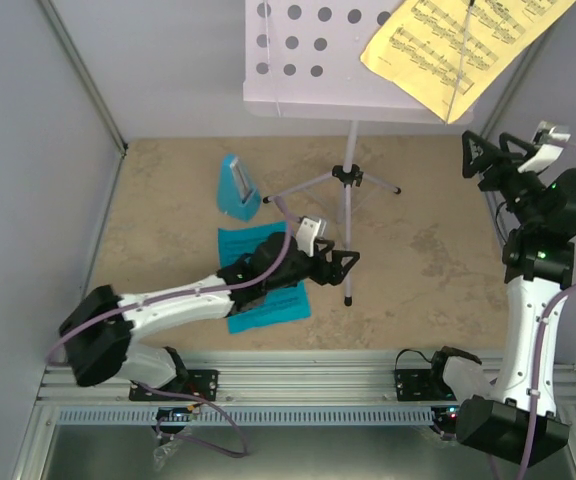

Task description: Pack up the instrument practice props

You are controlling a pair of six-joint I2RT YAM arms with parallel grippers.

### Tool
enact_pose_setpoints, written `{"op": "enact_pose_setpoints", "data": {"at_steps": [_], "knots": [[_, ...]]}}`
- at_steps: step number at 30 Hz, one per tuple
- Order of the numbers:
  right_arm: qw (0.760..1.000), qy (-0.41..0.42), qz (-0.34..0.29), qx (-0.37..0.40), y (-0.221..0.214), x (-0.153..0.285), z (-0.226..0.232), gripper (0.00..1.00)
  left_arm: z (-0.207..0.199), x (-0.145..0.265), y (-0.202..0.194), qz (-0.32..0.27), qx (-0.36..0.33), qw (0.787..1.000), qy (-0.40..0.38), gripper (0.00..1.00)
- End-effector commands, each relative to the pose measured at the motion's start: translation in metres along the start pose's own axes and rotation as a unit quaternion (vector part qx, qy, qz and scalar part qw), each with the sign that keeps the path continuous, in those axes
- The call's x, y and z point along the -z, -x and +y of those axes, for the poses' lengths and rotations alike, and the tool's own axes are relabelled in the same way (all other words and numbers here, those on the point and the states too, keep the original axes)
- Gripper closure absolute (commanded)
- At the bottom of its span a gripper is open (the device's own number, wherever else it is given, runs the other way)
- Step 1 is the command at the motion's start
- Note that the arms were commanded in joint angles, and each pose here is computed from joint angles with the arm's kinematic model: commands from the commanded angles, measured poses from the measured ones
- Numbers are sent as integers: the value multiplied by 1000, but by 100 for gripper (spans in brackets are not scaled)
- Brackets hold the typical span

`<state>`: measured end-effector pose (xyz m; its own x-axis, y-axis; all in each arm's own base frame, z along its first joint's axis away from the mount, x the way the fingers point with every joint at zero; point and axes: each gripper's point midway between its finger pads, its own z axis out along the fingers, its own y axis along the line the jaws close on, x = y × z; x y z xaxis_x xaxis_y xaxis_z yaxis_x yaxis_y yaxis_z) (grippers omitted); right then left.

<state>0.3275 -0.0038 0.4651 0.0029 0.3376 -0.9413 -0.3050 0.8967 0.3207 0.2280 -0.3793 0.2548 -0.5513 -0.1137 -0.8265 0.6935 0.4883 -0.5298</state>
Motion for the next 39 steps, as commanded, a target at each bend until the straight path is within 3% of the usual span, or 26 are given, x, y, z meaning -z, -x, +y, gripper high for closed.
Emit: {"op": "enact_pose_setpoints", "data": {"at_steps": [1, 6, 11, 13, 20, 23, 29, 39], "knots": [[999, 26, 1, -21, -12, 9, 10, 2, 42, -28, -22, -17, 60, 994, 95, 12], [1000, 19, 16, -13, -25, 20, 12, 2, 81, -62, -59, 20, 39, 982, 184, 8], [1000, 13, 27, -7, -30, 24, 13, 2, 104, -85, -69, 41, -8, 970, 240, 8], [999, 12, 30, -9, -33, 24, 12, 2, 116, -87, -72, 55, -26, 959, 277, 18], [999, 11, 36, -9, -39, 27, 12, 2, 134, -64, -89, 90, -70, 943, 313, 72], [999, 11, 39, -7, -41, 29, 13, 2, 135, -47, -91, 101, -99, 940, 311, 86], [999, 11, 38, -7, -40, 35, 18, 2, 129, -17, -99, 138, -152, 937, 282, 100], [998, -24, 46, -25, -47, 45, 12, 2, 150, 15, -110, 202, -200, 917, 280, 100]]}}
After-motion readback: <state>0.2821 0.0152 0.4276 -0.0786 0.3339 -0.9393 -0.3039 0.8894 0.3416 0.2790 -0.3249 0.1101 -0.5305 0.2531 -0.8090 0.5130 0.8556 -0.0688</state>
